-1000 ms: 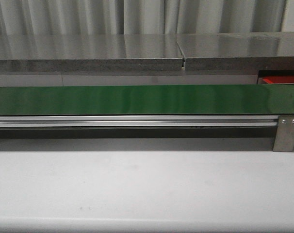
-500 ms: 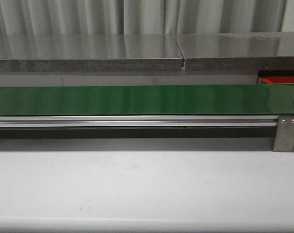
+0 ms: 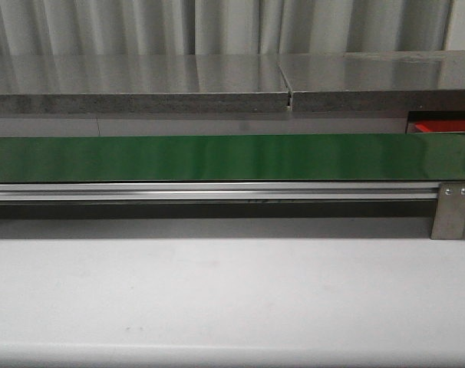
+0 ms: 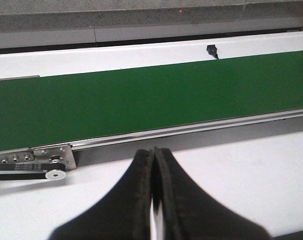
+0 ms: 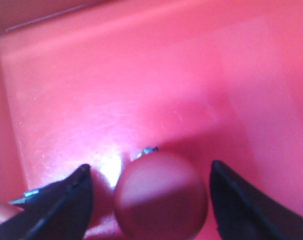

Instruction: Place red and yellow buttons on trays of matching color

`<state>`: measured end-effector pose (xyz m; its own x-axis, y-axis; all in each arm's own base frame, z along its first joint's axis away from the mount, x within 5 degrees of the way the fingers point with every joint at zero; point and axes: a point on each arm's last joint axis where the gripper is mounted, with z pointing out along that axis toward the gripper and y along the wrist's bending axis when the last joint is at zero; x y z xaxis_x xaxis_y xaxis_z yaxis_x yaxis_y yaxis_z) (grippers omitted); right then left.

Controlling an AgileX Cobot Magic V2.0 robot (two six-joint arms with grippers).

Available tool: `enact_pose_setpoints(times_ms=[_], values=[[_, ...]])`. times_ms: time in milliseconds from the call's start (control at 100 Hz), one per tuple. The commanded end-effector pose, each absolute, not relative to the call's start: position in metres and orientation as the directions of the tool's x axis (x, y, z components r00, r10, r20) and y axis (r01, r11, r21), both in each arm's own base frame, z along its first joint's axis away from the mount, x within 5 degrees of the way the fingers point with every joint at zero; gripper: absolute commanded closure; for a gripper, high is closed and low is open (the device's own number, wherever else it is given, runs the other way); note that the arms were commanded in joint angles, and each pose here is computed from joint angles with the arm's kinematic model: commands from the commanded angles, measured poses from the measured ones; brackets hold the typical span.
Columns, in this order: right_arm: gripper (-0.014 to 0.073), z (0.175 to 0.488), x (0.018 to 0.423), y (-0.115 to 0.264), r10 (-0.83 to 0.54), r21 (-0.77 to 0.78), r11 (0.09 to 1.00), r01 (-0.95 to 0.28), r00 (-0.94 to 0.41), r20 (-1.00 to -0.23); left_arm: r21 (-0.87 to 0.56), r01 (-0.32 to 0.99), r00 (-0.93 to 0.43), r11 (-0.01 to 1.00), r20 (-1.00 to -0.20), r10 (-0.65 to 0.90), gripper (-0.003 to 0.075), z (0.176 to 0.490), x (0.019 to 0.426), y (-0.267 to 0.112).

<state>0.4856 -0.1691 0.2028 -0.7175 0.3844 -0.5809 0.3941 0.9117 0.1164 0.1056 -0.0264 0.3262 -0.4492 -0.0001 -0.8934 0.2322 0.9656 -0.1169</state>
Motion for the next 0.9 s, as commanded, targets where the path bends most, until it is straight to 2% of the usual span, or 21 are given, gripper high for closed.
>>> enact_pose_setpoints(times_ms=[0, 250, 570, 680, 770, 890], values=[[0.0055, 0.251, 0.485, -0.172, 0.361, 0.130, 0.913, 0.387, -0.617, -0.699, -0.142, 0.230, -0.376, 0.963, -0.925, -0.046, 0.0741, 0.341, 0.108, -0.027], [0.0055, 0.262, 0.481, -0.171, 0.358, 0.131, 0.914, 0.384, -0.609, -0.708, -0.142, 0.230, -0.376, 0.963, -0.925, -0.046, 0.0741, 0.341, 0.108, -0.027], [0.0055, 0.298, 0.467, -0.164, 0.328, 0.109, 0.922, 0.372, -0.602, -0.728, -0.142, 0.230, -0.376, 0.963, -0.925, -0.046, 0.0741, 0.341, 0.108, -0.027], [0.0058, 0.314, 0.461, -0.153, 0.276, 0.065, 0.938, 0.341, -0.620, -0.735, -0.142, 0.230, -0.376, 0.963, -0.925, -0.046, 0.0741, 0.341, 0.108, -0.027], [0.0145, 0.326, 0.458, -0.138, 0.198, 0.017, 0.961, 0.276, -0.644, -0.739, -0.142, 0.230, -0.376, 0.963, -0.925, -0.046, 0.0741, 0.341, 0.108, -0.027], [0.0387, 0.344, 0.452, -0.113, 0.156, 0.007, 0.975, 0.223, -0.659, -0.736, -0.142, 0.230, -0.376, 0.963, -0.925, -0.046, 0.0741, 0.341, 0.108, -0.027]])
